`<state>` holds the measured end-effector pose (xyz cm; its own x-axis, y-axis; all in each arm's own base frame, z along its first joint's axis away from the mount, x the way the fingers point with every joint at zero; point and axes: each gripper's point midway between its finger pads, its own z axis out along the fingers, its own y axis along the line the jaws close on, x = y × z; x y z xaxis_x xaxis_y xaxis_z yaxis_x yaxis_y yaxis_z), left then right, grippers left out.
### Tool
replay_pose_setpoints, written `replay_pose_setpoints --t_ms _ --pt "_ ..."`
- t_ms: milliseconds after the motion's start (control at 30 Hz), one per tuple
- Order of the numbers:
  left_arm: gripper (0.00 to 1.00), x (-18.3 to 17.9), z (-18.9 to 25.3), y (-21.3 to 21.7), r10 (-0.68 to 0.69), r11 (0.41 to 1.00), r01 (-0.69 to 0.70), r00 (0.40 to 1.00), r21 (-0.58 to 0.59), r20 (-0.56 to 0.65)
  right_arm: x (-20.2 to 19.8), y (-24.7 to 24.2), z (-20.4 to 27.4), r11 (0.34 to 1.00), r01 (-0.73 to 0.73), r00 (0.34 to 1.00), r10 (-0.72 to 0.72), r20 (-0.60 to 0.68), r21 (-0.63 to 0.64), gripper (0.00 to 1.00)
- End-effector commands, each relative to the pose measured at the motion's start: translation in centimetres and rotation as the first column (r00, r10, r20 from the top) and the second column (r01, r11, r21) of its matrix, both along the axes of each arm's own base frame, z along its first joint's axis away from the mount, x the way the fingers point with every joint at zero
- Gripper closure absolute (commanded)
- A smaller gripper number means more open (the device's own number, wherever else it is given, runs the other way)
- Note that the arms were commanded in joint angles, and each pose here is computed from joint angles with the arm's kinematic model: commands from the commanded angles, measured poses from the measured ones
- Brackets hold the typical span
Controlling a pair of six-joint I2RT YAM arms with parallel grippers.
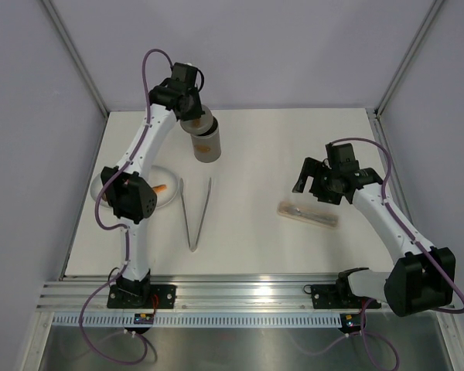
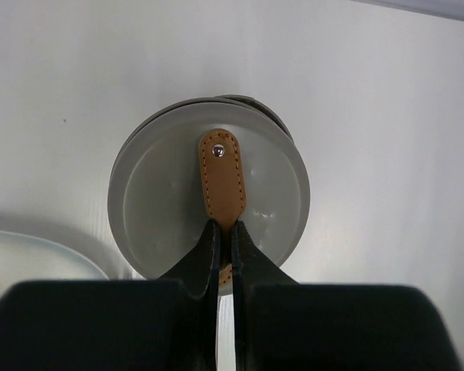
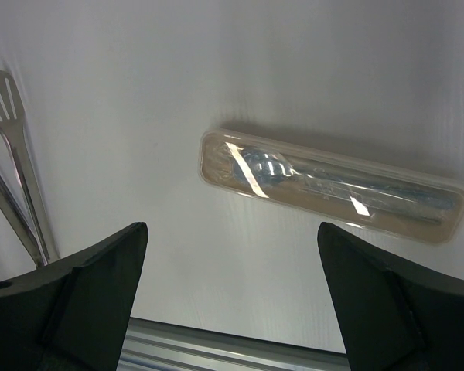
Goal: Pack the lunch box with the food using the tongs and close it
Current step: Close the box lid on the packing box.
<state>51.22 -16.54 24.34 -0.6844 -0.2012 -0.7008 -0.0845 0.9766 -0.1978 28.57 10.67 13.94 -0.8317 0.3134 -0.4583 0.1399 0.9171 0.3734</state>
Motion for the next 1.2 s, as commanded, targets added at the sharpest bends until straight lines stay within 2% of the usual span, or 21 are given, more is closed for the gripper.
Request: replay_pose_setpoints --t_ms 0,600,900,1167 --pt "1.00 2.3 2.6 -0.5 -0.017 0.997 0.025 0.994 -0.075 0.104 0.1 0.0 0.9 1.000 0.006 1.000 -0.007 0.029 0.012 0.01" --pt "1.00 5.3 -0.6 -0.5 -0.009 0.992 0.018 0.997 -0.123 0.072 -0.8 -0.6 -0.4 1.000 0.017 1.000 -0.017 0.012 -0.010 0.01" --pt "1.00 4.7 -2.0 -0.9 -0.032 0.991 0.035 0.999 -0.129 0.023 -1.1 -0.8 -0.5 1.000 0.026 1.000 -0.026 0.014 -0.014 0.01" --pt "1.00 3.6 -1.2 -1.5 -0.064 0.984 0.066 0.998 -0.168 0.020 -1.2 -0.9 -0.6 0.999 0.030 0.999 -0.030 0.010 -0.018 0.01"
